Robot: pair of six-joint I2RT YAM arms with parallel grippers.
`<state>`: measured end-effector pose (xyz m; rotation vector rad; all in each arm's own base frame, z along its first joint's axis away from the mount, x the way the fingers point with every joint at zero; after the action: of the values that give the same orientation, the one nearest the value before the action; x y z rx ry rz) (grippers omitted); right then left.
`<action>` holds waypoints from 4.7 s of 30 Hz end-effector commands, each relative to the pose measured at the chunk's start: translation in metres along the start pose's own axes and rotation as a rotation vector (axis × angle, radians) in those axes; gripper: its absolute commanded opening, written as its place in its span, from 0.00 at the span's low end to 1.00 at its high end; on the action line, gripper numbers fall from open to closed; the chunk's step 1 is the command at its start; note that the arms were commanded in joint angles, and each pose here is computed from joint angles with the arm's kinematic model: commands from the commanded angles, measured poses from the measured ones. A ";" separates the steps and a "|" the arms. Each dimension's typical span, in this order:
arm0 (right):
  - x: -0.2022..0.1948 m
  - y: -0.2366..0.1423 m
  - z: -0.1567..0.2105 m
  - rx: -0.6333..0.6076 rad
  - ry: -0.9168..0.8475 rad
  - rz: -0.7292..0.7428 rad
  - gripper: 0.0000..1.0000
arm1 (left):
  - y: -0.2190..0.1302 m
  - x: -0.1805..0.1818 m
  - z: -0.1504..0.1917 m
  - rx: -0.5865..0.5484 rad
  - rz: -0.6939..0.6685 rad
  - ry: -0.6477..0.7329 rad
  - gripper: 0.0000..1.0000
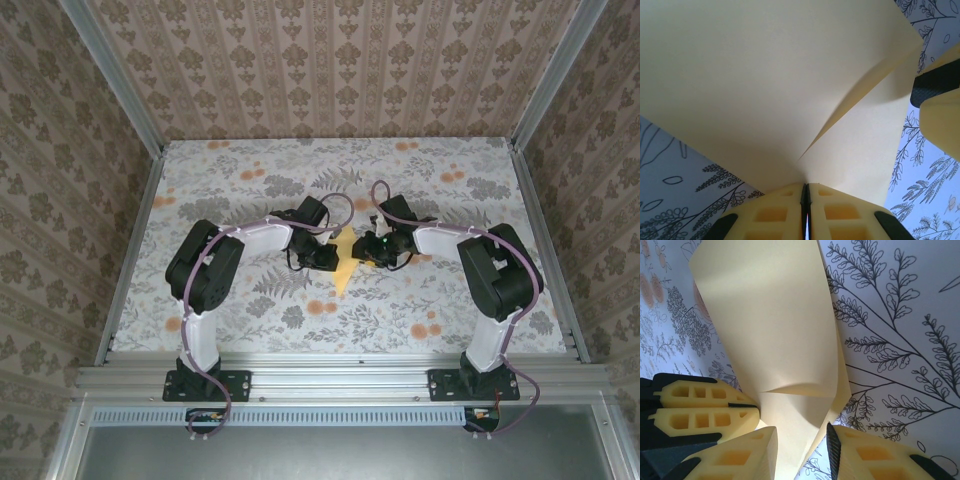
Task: Fold a paper plane with a square sheet of paper (pick it up from the middle)
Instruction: Fourth fold the wing at the center of the table.
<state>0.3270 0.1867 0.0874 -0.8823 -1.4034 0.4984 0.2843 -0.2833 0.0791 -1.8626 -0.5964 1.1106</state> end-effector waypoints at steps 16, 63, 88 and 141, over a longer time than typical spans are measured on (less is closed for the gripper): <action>0.012 0.005 -0.008 0.010 -0.004 -0.065 0.29 | 0.019 0.020 0.017 0.076 -0.053 -0.025 0.11; 0.032 0.028 -0.009 0.043 0.050 -0.171 0.08 | 0.025 0.028 0.019 0.064 -0.033 -0.054 0.11; 0.023 0.046 -0.001 0.085 0.054 -0.162 0.09 | 0.015 0.029 0.015 -0.013 0.049 -0.096 0.08; 0.034 0.051 0.001 0.094 0.027 -0.214 0.11 | 0.005 0.035 -0.002 -0.062 0.035 -0.089 0.00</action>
<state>0.3486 0.2364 0.0643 -0.7015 -1.4155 0.3887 0.3004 -0.2658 0.0765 -1.9426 -0.6398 1.2357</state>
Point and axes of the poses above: each hand's point on the last joint's axis, 136 mm out from that joint toward the fingers, its own y axis out along the fingers, its own x axis along the line the jaws close on, z = x × y, the point moved 7 cm from there along -y, back along the fingers, and after that the axes turned 4 degrees about y, right-handed, at the moved point
